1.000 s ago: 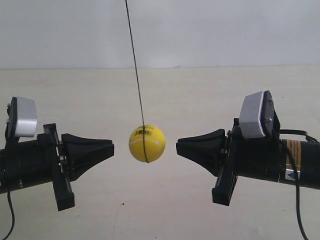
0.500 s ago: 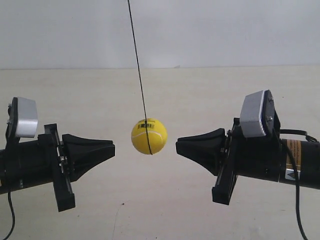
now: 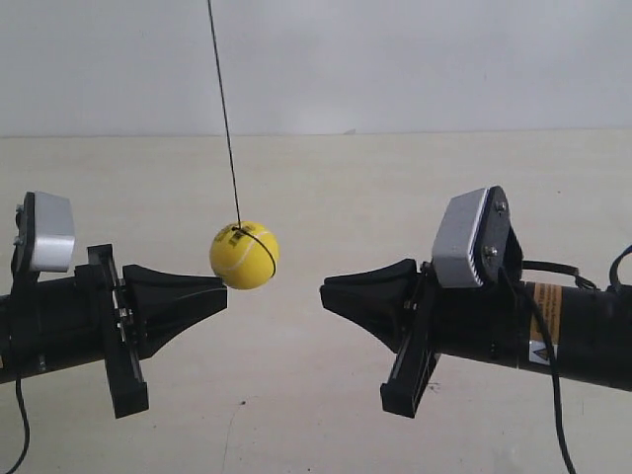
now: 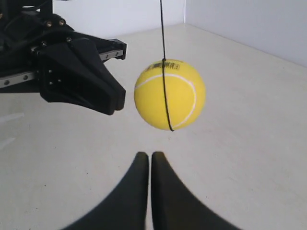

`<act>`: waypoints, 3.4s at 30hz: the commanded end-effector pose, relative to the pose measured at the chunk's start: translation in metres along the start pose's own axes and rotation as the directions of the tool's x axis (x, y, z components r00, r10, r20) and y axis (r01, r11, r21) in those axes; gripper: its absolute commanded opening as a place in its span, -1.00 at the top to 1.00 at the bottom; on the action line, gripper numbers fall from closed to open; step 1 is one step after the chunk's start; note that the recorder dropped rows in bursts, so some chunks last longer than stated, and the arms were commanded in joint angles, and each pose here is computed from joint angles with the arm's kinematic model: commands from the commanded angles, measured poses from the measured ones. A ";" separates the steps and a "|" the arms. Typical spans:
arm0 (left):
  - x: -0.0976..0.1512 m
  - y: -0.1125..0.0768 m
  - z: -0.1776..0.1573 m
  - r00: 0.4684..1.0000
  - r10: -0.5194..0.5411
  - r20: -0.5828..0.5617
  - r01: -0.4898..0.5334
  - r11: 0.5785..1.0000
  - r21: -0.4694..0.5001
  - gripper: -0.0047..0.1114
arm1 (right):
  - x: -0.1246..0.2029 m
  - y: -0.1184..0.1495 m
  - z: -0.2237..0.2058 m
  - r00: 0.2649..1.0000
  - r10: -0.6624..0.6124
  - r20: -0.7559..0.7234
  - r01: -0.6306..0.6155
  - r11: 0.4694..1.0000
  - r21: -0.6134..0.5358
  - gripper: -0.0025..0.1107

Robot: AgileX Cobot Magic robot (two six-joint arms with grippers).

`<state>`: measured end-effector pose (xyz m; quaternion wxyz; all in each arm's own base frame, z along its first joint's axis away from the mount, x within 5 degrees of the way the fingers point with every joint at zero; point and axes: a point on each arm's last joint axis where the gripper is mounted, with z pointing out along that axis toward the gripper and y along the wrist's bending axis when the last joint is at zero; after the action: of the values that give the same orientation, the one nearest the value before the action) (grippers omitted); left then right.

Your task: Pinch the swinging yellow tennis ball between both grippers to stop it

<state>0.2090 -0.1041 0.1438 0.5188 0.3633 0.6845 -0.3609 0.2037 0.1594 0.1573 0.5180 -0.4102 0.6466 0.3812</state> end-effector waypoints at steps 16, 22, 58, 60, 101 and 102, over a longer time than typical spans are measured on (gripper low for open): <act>-0.002 0.000 0.001 1.000 0.007 0.013 -0.008 1.000 0.002 0.84 | 0.000 -0.001 0.001 1.000 -0.016 -0.002 0.017 1.000 0.009 0.96; -0.002 0.000 0.001 1.000 0.007 0.012 -0.007 1.000 0.005 0.84 | -0.001 0.001 0.001 1.000 0.012 0.010 -0.012 1.000 -0.012 0.96; 0.003 0.001 0.003 1.000 -0.010 -0.001 0.010 1.000 0.005 0.84 | 0.000 0.017 0.013 0.999 -0.043 -0.016 0.043 0.999 -0.027 0.96; 0.003 0.001 0.003 1.000 -0.010 -0.001 0.010 1.000 0.005 0.84 | 0.000 0.017 0.013 0.999 -0.043 -0.016 0.043 0.999 -0.027 0.96; 0.000 0.002 0.005 1.000 0.002 0.001 -0.002 1.000 0.026 0.84 | 0.000 0.017 0.013 0.999 -0.043 -0.016 0.043 0.999 -0.027 0.96; 0.000 0.002 0.005 1.000 0.002 0.001 -0.002 1.000 0.026 0.84 | 0.000 0.017 0.013 0.999 -0.043 -0.016 0.043 0.999 -0.027 0.96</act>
<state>0.2126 -0.1055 0.1407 0.5131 0.3703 0.6834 -0.3641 0.1927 0.1770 0.1556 0.5124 -0.4332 0.6388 0.3764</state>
